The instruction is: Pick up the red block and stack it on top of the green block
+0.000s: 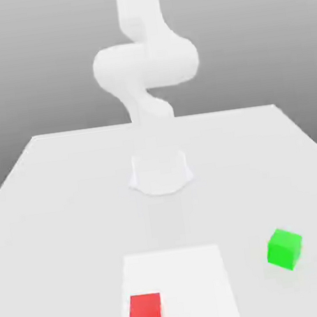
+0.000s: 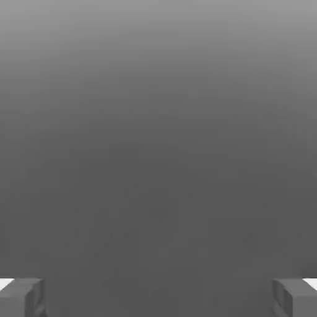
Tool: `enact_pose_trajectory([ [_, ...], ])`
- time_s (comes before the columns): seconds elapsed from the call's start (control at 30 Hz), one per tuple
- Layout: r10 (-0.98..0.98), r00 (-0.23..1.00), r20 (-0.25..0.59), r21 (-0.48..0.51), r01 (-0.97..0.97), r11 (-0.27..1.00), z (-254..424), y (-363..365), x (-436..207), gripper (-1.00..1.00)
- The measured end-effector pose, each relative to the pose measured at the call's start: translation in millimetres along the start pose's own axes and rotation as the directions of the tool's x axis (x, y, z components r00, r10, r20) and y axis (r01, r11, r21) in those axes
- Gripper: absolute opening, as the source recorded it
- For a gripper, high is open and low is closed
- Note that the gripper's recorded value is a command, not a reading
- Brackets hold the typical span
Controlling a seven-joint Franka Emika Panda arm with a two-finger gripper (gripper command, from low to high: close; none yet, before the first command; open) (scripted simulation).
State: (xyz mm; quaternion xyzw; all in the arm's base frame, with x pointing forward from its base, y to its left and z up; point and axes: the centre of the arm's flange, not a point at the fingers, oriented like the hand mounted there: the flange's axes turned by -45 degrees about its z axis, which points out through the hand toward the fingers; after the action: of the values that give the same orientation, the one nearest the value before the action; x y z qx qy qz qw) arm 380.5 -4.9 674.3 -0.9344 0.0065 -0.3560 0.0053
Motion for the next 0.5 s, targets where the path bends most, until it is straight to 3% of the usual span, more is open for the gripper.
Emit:
enact_pose_trajectory([
  [0.23,0.005,0.979,0.203,0.006,-0.006,1.0,139,14,-22,0.0],
  [0.5,0.012,0.908,0.418,-0.001,-0.013,1.0,278,31,-90,0.0],
])
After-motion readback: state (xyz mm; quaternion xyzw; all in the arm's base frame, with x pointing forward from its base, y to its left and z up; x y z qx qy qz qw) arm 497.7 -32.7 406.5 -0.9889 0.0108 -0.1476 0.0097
